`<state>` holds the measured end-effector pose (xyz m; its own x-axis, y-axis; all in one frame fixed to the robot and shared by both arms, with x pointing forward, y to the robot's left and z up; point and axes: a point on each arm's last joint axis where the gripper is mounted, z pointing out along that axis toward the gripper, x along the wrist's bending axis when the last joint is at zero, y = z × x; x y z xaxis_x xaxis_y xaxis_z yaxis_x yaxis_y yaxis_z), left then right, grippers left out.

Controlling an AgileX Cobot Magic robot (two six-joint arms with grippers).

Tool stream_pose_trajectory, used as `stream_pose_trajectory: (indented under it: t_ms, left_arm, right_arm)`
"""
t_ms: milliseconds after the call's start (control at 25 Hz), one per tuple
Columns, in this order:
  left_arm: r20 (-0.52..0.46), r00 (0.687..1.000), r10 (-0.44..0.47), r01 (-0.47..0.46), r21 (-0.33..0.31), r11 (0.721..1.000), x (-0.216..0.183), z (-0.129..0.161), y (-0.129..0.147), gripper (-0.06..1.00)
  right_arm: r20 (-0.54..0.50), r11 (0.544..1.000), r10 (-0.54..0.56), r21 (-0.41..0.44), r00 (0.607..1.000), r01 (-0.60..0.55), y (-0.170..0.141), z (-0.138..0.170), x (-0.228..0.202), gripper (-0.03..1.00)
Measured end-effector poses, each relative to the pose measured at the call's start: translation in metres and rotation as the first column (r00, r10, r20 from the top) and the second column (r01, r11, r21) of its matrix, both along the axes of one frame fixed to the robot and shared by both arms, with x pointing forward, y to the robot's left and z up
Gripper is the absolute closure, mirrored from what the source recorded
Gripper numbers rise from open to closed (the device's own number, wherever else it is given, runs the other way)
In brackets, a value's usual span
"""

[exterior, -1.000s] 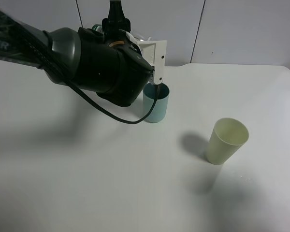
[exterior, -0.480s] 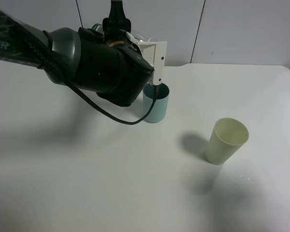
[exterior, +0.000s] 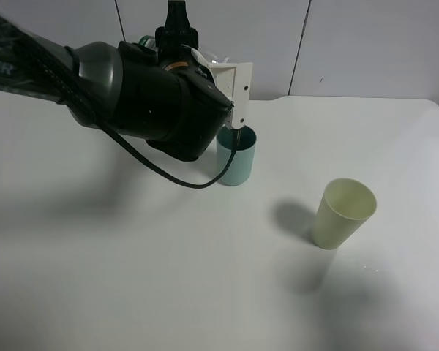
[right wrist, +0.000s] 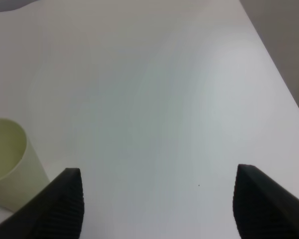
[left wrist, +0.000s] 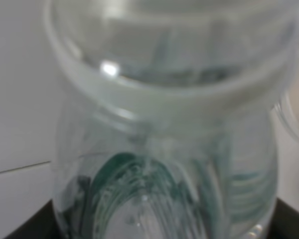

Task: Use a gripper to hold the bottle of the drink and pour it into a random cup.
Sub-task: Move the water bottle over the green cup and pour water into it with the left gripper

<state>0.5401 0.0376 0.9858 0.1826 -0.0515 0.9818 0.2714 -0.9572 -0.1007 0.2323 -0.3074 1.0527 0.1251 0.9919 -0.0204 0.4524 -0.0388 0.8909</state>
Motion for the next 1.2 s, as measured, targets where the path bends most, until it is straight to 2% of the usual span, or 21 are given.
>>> stream_pose_trajectory:
  t_ms: [1200]
  left_arm:
    - [-0.024,0.999,0.023,-0.024,-0.018,1.000,-0.0011,-0.0025,0.0017,0.40]
  right_arm:
    - [0.000,1.000,0.000,0.000,1.000,0.000,0.0000,0.0000,0.0000,0.33]
